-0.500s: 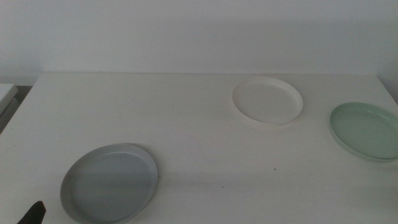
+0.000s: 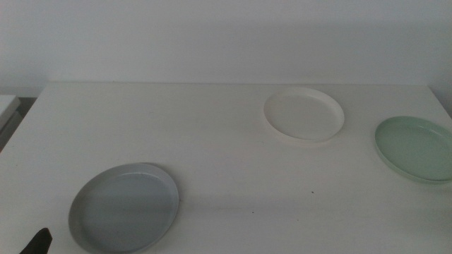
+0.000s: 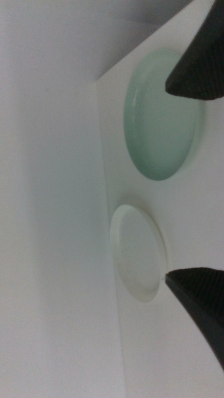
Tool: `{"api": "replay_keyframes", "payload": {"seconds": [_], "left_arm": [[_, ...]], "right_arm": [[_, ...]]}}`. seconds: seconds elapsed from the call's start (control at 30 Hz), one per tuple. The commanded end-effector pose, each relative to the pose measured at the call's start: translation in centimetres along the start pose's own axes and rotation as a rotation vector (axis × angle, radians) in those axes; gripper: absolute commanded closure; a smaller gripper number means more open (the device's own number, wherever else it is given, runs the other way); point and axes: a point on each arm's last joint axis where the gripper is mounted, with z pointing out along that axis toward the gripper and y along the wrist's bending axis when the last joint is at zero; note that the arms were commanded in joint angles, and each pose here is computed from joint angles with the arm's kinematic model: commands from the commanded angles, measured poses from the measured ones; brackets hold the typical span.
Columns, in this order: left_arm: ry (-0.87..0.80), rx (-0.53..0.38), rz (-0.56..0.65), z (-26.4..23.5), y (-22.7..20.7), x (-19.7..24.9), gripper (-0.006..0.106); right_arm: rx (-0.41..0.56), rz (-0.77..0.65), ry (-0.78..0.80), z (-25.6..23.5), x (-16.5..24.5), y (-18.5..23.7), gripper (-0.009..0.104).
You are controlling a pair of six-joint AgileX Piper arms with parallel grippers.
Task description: Stack the three bowls on top of each other.
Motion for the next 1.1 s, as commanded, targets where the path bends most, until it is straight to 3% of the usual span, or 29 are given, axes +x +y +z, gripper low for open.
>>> {"api": "replay_keyframes", "payload": {"seconds": [0.0,0.13,0.23,0.37,0.47,0.63,0.87,1.07], "left_arm": [[-0.017,-0.001,0.000,0.0,0.0,-0.1,0.007],[-0.017,-0.001,0.000,0.0,0.0,-0.1,0.007],[-0.017,-0.001,0.000,0.0,0.0,-0.1,0.007],[-0.019,0.000,0.000,0.0,0.0,-0.2,0.007],[-0.019,0.000,0.000,0.0,0.0,-0.2,0.007],[-0.019,0.000,0.000,0.0,0.0,-0.2,0.007],[-0.019,0.000,0.000,0.0,0.0,-0.2,0.007],[-0.017,-0.001,0.000,0.0,0.0,-0.1,0.007]], "right_arm": [[0.000,-0.002,-0.072,-0.5,-1.9,0.2,0.002],[0.007,0.083,-0.032,-0.4,-6.6,0.7,0.002],[0.060,0.202,0.215,1.1,-10.0,1.0,0.002],[0.098,0.022,0.579,3.7,-13.9,1.4,0.002],[0.108,-0.015,0.718,6.1,-16.1,1.6,0.002],[0.122,-0.007,0.838,10.2,-17.6,1.8,0.002],[0.122,0.000,0.894,15.1,-15.7,1.6,0.002],[0.295,0.099,0.935,19.1,-15.6,-1.3,0.002]]}}
